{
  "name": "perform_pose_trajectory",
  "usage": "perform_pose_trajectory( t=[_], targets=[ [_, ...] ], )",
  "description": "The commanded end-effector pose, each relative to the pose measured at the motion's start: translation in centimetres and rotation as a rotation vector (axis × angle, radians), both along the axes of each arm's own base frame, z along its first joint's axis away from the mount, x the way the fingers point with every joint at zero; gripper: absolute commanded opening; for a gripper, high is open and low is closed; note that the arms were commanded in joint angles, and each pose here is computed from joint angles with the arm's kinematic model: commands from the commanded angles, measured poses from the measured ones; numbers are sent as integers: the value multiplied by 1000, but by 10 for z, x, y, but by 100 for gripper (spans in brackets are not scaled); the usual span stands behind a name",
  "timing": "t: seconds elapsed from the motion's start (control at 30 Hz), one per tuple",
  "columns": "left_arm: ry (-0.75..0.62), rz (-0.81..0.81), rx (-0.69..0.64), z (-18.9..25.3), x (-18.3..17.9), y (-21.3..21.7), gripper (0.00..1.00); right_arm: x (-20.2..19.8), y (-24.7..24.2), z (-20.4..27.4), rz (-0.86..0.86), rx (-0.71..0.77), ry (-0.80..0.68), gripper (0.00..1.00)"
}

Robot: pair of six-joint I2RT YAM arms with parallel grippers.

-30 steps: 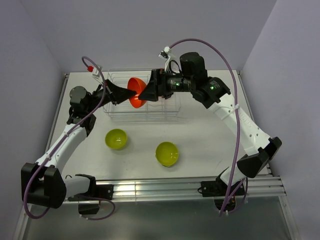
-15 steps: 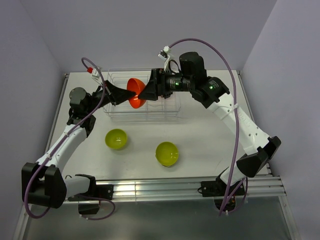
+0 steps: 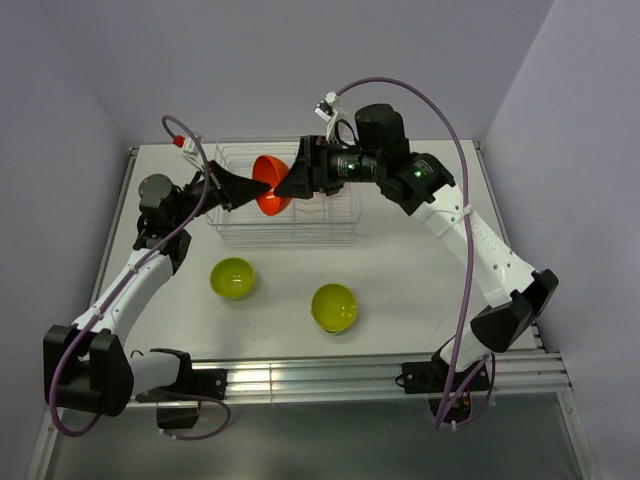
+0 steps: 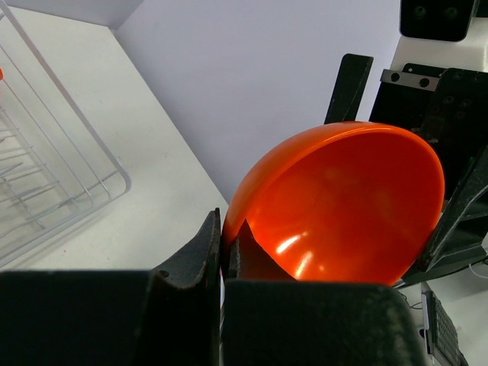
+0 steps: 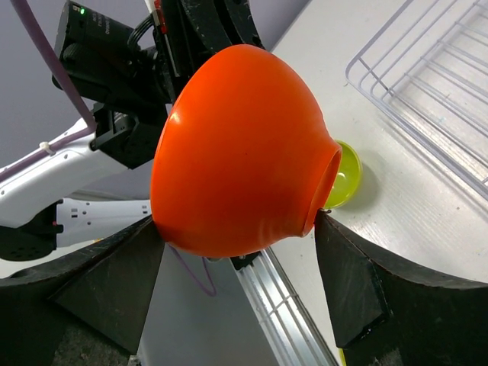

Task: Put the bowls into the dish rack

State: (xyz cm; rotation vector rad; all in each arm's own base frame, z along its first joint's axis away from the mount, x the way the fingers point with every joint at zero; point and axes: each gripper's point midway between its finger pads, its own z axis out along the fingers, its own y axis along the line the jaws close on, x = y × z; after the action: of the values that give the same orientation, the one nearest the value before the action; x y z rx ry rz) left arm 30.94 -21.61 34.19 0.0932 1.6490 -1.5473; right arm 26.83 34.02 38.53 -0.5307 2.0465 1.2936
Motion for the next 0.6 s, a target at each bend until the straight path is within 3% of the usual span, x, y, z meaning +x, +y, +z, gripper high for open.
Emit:
perform_pose_trajectory(
  t=[0.0, 0.43, 0.57],
  targets=[
    [-61, 3, -17, 18, -2, 1, 0, 9, 4, 7, -11, 25, -18, 85],
    [-55, -2, -7, 17, -3, 0, 0, 14, 8, 4, -11, 25, -11, 86],
    [-48, 3, -6, 14, -2, 0, 0, 13, 10, 2, -3, 25, -8, 81]
  ],
)
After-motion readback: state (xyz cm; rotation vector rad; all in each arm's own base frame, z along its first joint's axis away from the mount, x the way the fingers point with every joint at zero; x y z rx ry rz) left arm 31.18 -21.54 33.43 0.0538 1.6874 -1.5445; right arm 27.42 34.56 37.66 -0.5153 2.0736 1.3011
